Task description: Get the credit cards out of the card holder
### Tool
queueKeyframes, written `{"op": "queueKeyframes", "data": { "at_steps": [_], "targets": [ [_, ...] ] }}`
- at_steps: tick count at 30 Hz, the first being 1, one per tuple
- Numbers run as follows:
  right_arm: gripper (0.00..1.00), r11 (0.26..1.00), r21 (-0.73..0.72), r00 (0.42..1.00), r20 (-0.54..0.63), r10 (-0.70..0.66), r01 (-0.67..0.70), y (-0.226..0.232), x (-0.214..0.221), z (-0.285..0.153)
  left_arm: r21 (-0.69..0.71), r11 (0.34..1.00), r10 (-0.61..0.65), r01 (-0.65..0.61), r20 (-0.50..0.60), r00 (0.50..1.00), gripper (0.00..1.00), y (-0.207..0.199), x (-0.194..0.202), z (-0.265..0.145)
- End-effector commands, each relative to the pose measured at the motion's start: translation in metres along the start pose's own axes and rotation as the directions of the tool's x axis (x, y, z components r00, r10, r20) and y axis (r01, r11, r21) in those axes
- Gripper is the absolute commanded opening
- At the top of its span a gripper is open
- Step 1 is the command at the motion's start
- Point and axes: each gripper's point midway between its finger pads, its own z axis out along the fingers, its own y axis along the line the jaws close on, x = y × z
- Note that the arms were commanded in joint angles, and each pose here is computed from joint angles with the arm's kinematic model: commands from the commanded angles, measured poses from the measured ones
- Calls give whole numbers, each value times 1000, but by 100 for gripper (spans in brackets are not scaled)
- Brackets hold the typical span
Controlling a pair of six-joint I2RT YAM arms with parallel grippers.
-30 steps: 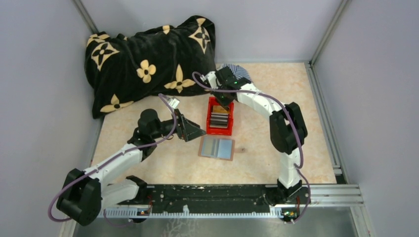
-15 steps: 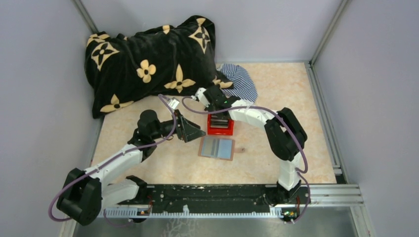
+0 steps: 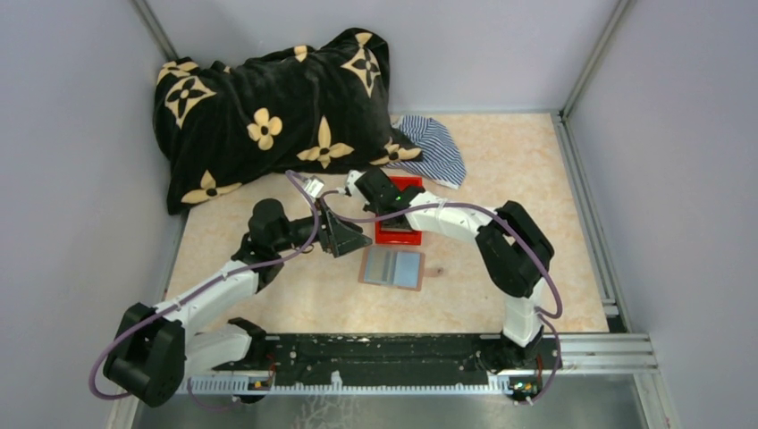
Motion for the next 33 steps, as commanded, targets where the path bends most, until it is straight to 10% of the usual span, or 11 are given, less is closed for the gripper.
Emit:
{"op": "queueKeyframes", "data": {
  "at_steps": [1, 28, 33],
  "targets": [
    [0, 995, 103, 998, 63, 2, -8, -29, -20, -27, 21, 1000, 9, -10, 6, 1000, 97, -4, 0, -2],
    [0, 967, 218, 983, 97, -156, 132, -5, -4, 39, 19, 1000, 11, -12, 19, 1000, 96, -3, 0, -3],
    [62, 970, 226, 988, 100, -116, 91, -8, -1, 34, 22, 1000, 5, -5, 12, 1000, 96, -3, 1, -3]
  ]
}}
